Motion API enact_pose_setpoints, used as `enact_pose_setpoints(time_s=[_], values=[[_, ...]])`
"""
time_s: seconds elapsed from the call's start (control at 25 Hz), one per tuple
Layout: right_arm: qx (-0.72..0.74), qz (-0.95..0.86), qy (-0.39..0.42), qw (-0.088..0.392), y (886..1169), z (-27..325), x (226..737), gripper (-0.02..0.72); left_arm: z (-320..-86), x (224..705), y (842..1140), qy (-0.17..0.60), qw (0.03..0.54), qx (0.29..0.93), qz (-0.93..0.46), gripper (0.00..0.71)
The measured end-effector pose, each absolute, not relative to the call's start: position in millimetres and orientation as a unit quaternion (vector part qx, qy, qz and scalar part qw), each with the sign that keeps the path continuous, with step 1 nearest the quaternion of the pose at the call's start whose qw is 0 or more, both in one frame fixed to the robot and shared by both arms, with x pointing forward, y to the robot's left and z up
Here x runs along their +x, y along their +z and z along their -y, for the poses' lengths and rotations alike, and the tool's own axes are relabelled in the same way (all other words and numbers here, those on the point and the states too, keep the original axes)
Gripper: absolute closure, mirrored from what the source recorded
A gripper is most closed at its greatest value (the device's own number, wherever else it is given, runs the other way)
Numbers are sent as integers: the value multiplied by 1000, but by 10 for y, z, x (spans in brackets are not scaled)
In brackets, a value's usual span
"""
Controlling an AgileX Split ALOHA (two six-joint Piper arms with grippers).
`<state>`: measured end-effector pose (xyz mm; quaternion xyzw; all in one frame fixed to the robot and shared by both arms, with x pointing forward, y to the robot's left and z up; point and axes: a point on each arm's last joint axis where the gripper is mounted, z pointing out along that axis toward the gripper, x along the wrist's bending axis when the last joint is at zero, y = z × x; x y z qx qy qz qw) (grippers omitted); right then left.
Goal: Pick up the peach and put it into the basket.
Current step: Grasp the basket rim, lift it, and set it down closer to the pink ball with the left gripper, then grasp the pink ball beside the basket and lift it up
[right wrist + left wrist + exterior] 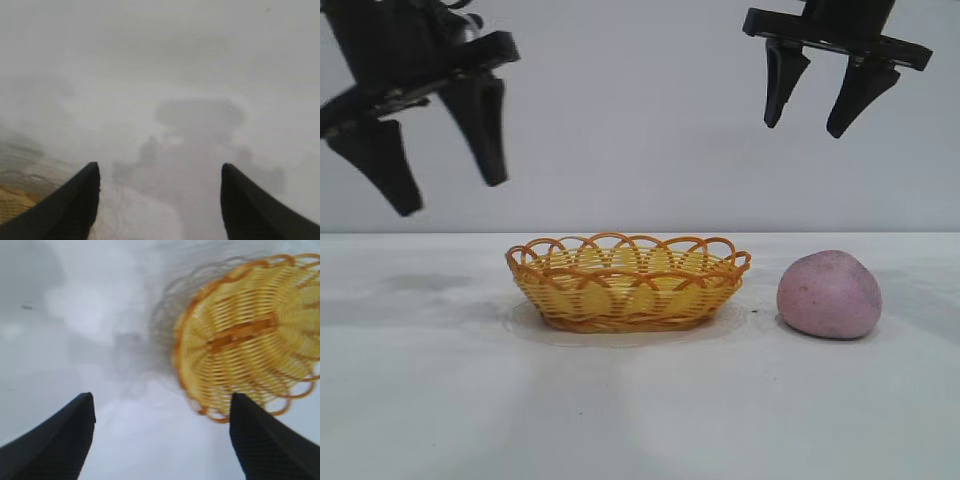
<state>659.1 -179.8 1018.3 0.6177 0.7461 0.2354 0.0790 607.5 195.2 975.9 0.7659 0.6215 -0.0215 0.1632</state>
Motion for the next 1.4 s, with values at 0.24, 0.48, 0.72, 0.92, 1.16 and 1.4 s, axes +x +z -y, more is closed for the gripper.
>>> enact_pose_setpoints(time_s=[0.24,0.48,0.72,0.92,1.16,1.4], values=[[618,-747,233,77,10180,1799,6585,277,-2303,6140,9807,28,109,777,-619,213],[618,-747,233,77,10180,1799,6585,277,-2702,6129,9795,44,47,770,-635,213],[618,-747,233,78,10180,1800,6586,277,-2931,6022,9939,66,-17,757,-650,213],[617,-749,230,79,10178,1805,6584,277,-2966,5836,10322,101,-3,749,-654,213],[616,-750,227,81,10176,1809,6584,277,-2984,5320,10666,125,30,741,-659,213],[616,-751,226,80,10175,1810,6581,277,-2982,4551,10783,132,74,728,-669,213]])
